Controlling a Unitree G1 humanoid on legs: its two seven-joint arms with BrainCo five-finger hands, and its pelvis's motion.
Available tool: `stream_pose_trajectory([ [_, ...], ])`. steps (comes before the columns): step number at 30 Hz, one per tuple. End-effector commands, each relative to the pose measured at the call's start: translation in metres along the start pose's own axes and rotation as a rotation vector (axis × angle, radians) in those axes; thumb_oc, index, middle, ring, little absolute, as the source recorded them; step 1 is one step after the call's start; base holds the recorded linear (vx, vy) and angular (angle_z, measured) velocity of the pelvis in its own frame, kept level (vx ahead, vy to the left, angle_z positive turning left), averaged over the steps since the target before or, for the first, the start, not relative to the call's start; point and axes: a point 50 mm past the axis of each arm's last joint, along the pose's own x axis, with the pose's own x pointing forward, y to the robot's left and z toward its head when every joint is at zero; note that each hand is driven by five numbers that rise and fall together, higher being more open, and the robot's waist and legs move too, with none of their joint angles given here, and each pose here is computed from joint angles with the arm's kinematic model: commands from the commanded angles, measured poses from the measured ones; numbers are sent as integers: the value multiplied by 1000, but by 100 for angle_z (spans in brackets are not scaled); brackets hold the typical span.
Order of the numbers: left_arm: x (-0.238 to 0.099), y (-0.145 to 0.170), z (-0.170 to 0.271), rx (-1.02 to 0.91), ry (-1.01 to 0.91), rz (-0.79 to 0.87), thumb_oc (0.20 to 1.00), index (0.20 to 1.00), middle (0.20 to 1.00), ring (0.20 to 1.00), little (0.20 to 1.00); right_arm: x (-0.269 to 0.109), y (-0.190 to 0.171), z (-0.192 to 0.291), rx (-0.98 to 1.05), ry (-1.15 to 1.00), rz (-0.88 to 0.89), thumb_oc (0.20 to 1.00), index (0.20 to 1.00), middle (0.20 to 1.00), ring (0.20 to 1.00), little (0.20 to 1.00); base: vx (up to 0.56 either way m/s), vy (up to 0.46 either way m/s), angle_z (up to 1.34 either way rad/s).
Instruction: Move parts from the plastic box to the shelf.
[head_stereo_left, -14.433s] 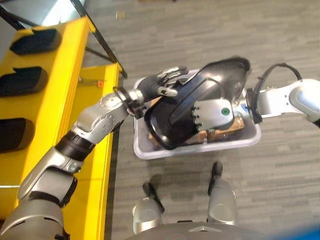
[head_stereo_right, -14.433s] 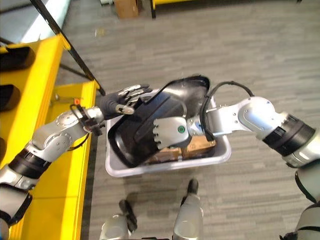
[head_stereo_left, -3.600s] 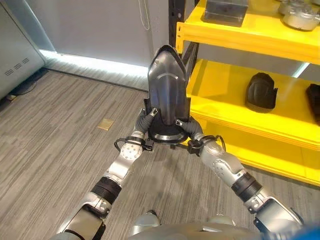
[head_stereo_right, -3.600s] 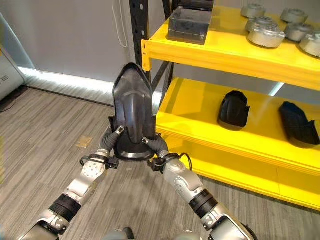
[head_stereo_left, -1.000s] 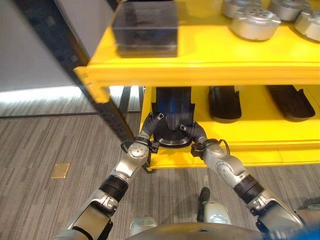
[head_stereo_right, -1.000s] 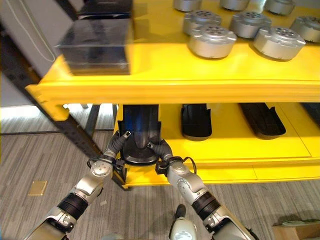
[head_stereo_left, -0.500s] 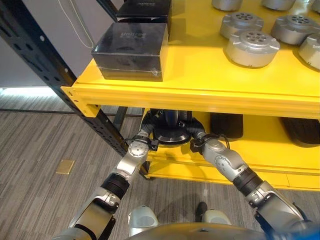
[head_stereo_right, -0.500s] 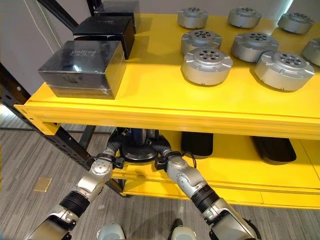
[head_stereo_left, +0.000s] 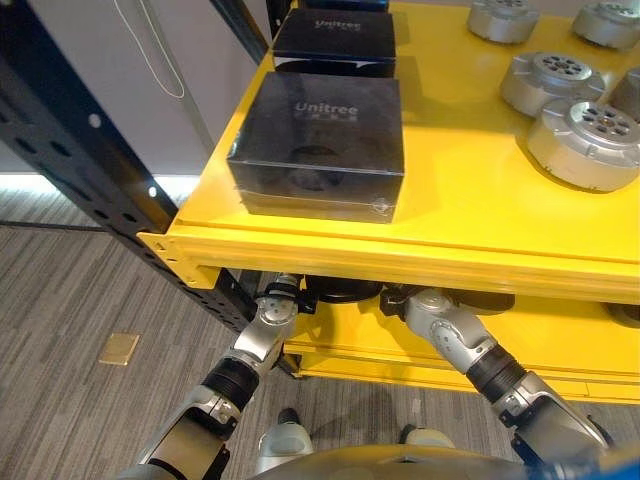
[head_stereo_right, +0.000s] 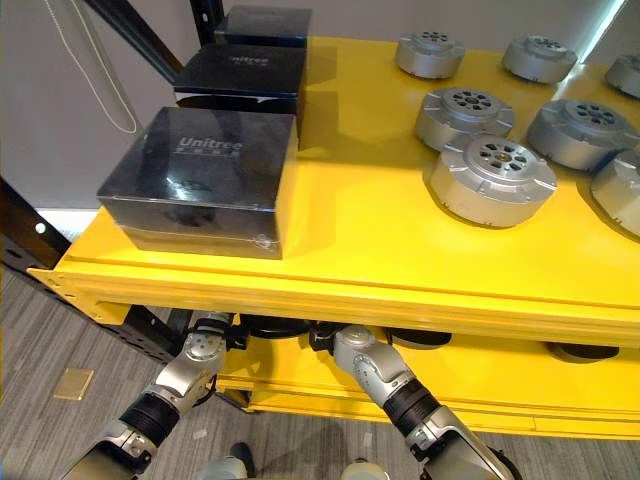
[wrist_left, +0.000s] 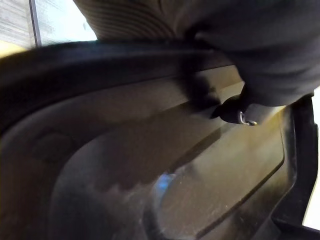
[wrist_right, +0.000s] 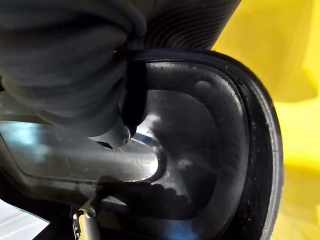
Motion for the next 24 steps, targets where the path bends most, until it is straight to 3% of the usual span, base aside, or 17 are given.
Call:
stream_pose_trajectory([
  [1,5,-21,31,32,-140,-111,200,200,200,200,200,6,38,44,6,-182,145,200,200,200,200,200,0,0,0],
  [18,20,-37,40,65,-138,-104,200,200,200,200,200,15,40,61,-63,-203,105,200,200,200,200,200,-46,2,-4],
  [24,35,-37,67,92,-218,-98,200,200,200,200,200,19,53,98,-112,-277,120,200,200,200,200,200,-146,34,-12],
])
